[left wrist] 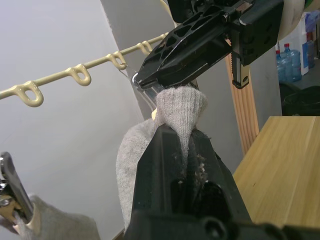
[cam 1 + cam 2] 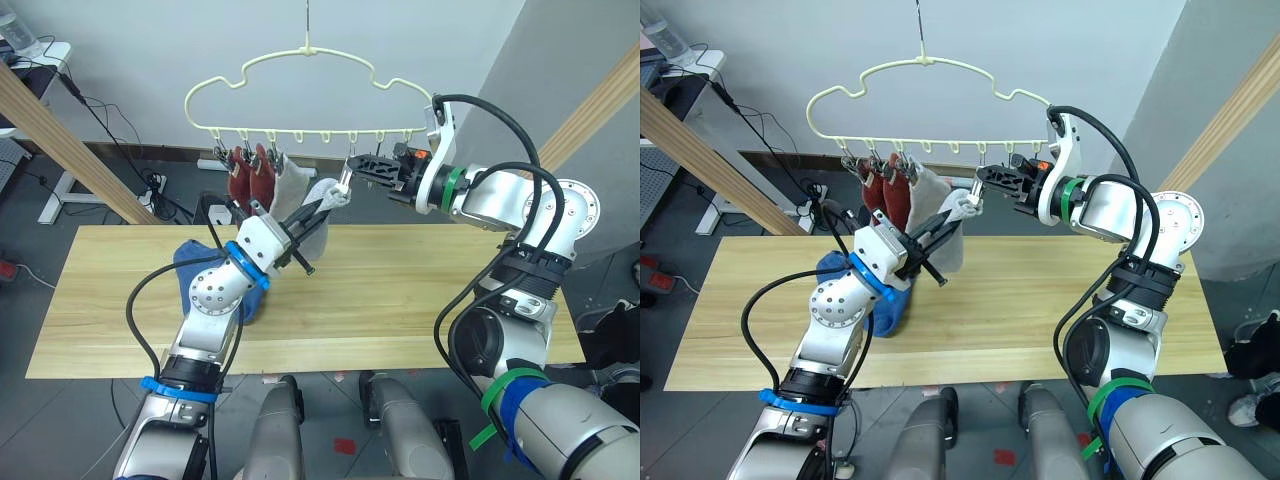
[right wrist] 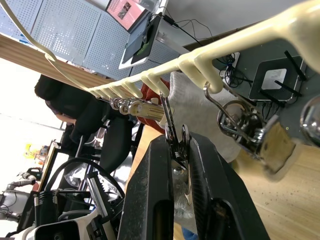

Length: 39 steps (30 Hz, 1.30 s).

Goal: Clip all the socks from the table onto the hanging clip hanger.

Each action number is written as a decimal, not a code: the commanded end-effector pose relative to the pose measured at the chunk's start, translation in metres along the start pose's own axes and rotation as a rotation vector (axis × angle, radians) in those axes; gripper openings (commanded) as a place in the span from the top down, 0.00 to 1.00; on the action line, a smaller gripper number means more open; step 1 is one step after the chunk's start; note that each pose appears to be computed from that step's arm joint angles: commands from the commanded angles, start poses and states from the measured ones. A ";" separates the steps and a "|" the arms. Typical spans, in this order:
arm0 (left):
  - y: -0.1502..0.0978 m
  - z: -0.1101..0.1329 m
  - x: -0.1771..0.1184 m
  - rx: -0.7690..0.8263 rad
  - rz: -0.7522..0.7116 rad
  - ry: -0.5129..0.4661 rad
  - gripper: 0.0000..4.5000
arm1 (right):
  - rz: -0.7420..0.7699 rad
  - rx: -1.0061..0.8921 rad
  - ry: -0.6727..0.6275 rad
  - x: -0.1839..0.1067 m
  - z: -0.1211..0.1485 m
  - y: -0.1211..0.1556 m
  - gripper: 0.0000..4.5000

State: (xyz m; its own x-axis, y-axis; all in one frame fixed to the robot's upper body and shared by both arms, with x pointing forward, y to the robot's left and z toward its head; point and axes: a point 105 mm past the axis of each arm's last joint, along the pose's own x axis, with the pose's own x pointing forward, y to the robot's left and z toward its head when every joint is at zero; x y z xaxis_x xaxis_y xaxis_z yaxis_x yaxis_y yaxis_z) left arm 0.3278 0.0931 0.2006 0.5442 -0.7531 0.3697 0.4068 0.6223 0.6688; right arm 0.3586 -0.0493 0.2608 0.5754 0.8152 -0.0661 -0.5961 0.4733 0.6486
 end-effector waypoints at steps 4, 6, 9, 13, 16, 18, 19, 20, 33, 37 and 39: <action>0.004 0.013 0.002 0.047 0.013 -0.053 0.99 | -0.012 -0.021 0.040 0.000 -0.007 0.000 0.92; 0.004 0.013 0.002 0.048 0.012 -0.054 1.00 | -0.006 -0.022 0.040 0.000 -0.007 0.001 0.81; 0.004 0.013 0.003 0.048 0.012 -0.054 1.00 | -0.005 -0.023 0.041 -0.001 -0.007 0.001 0.61; 0.003 0.013 0.003 0.048 0.012 -0.054 1.00 | -0.005 -0.023 0.040 -0.001 -0.007 0.000 0.29; 0.003 0.010 0.005 0.036 0.019 -0.033 1.00 | -0.020 -0.045 0.020 -0.012 -0.003 -0.005 0.06; 0.004 0.006 0.007 0.027 0.023 -0.008 1.00 | -0.030 -0.091 0.009 -0.026 -0.002 -0.009 0.01; 0.004 0.005 0.007 0.024 0.021 -0.001 0.94 | -0.029 -0.110 0.011 -0.031 -0.002 -0.009 0.00; 0.004 0.004 0.008 0.015 0.020 0.003 0.88 | -0.042 -0.144 0.015 -0.036 -0.003 -0.010 0.00; 0.025 -0.002 0.002 -0.406 -0.002 0.063 0.06 | -0.355 -0.795 -0.258 -0.043 -0.024 -0.009 0.00; 0.027 0.008 -0.012 -0.472 -0.049 0.081 0.00 | -0.392 -0.852 -0.393 -0.036 -0.020 -0.001 0.00; 0.030 0.014 -0.026 -0.507 -0.068 0.098 0.00 | -0.419 -0.878 -0.458 -0.034 -0.014 0.001 0.00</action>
State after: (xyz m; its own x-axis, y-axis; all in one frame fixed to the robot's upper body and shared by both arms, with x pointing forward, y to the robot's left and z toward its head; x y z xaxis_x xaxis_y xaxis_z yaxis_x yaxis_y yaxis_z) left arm 0.3279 0.1229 0.2085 0.5878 -0.7741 0.2352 0.7195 0.6331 0.2854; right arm 0.3335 -0.0688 0.2371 0.8744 0.4597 0.1549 -0.4447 0.8872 -0.1228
